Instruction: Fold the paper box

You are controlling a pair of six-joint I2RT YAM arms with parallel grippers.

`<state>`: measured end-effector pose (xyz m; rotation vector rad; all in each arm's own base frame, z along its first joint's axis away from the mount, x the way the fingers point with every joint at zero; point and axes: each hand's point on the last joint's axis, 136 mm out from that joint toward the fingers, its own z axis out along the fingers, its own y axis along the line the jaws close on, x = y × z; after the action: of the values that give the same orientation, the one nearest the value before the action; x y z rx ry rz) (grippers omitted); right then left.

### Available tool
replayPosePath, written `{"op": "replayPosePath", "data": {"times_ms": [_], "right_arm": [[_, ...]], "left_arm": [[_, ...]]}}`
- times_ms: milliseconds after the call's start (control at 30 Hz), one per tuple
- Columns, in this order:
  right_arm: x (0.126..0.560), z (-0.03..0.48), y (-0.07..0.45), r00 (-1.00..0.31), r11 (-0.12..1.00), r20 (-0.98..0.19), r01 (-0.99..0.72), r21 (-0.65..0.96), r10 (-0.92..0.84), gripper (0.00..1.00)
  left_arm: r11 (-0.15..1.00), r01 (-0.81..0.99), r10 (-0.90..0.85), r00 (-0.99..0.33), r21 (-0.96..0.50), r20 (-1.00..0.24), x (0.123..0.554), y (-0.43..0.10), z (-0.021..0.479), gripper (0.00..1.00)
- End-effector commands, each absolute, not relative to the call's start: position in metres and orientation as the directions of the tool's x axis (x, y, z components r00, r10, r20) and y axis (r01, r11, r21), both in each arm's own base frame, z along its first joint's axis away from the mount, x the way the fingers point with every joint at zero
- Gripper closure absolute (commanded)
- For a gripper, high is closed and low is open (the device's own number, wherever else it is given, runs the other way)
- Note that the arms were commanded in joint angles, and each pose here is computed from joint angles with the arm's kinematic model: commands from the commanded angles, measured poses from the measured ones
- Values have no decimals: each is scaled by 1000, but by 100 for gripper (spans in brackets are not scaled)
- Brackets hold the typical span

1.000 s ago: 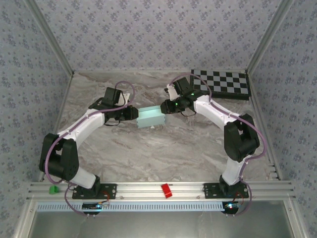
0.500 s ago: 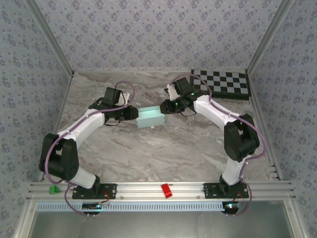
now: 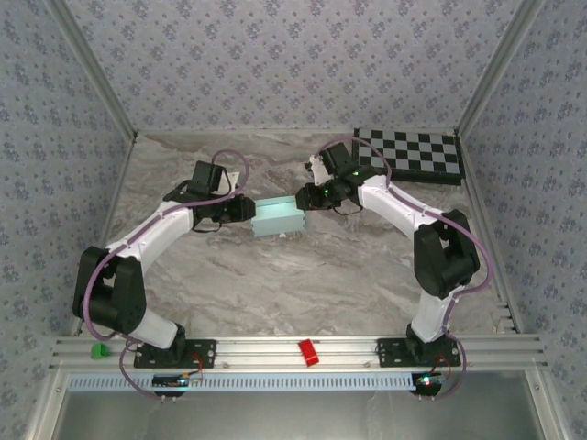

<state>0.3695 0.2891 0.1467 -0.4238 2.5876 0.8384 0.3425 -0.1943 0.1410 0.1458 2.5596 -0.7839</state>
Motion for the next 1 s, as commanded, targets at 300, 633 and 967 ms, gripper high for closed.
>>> {"op": "replayPosePath", "data": {"times_ms": [300, 633, 967], "right_arm": [[366, 156, 302, -880, 742, -446, -409, 531, -166, 72], [366, 143, 293, -882, 781, -435, -396, 482, -180, 78], [363, 132, 289, -885, 805, -424, -389, 448, -192, 87]], "left_arm": [[813, 246, -42, -879, -527, -474, 346, -200, 150, 75], [816, 244, -45, -877, -525, -478, 347, -199, 151, 78], [837, 229, -29, -889, -498, -458, 343, -194, 142, 81]]}}
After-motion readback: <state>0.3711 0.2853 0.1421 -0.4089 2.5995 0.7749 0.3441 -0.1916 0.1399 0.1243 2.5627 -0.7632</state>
